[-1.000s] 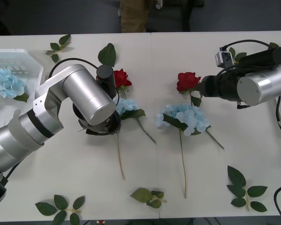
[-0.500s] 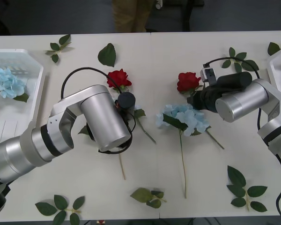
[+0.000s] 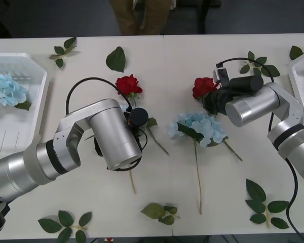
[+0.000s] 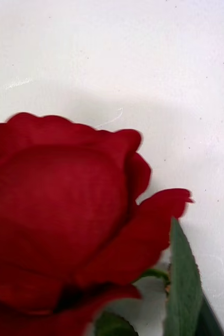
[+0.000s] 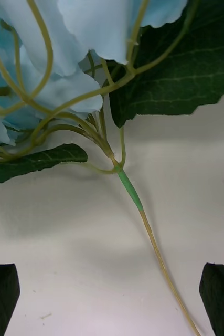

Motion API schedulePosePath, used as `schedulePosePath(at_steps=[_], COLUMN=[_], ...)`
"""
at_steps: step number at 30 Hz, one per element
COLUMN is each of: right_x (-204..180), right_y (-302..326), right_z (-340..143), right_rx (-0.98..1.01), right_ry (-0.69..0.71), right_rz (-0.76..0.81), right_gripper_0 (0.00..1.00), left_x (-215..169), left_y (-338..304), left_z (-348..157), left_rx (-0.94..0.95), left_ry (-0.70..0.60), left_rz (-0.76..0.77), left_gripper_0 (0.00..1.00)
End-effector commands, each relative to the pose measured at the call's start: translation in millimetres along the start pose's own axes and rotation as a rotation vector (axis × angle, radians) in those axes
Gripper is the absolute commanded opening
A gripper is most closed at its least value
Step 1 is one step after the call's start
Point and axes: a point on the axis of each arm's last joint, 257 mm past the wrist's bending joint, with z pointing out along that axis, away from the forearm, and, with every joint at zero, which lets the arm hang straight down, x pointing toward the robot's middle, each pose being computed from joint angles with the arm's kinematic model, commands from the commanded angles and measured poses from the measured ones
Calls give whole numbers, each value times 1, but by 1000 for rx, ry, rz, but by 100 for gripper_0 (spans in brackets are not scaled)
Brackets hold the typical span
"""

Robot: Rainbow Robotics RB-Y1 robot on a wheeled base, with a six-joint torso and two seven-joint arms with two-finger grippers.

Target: Place the red flowers into the right box and the blue flowers into the left box. If a person shows an open palm, hand one flower to the person first, then continue sorting.

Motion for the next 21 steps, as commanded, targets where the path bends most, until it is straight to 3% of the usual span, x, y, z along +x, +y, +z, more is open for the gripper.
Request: schedulePosePath(at_steps=[1,9,17,18,19,21], right_x=[-12,-24,-82,-89,-98,-108], right_y=[29,25,7,4,0,-13], right_z=[1,-5,-64,-72,-88,-107], right_rx=[-39,-48,-114,-124,-140,-136], right_ry=[-21,-41,-74,-77,-75,-66], right_rz=[-56,-36,36,49,63,75], right_gripper_0=[0,0,0,0,0,0], left_x=[3,-20,-26,-27,-27,-27], left_y=[-13,-24,-13,-12,-10,-9], left_z=[16,49,60,60,60,60], left_rx=[13,63,46,43,40,39], left_ry=[-11,-73,-92,-95,-95,-95], left_rz=[-36,-82,-78,-75,-69,-63], left_gripper_0=[100,100,100,68,0,0])
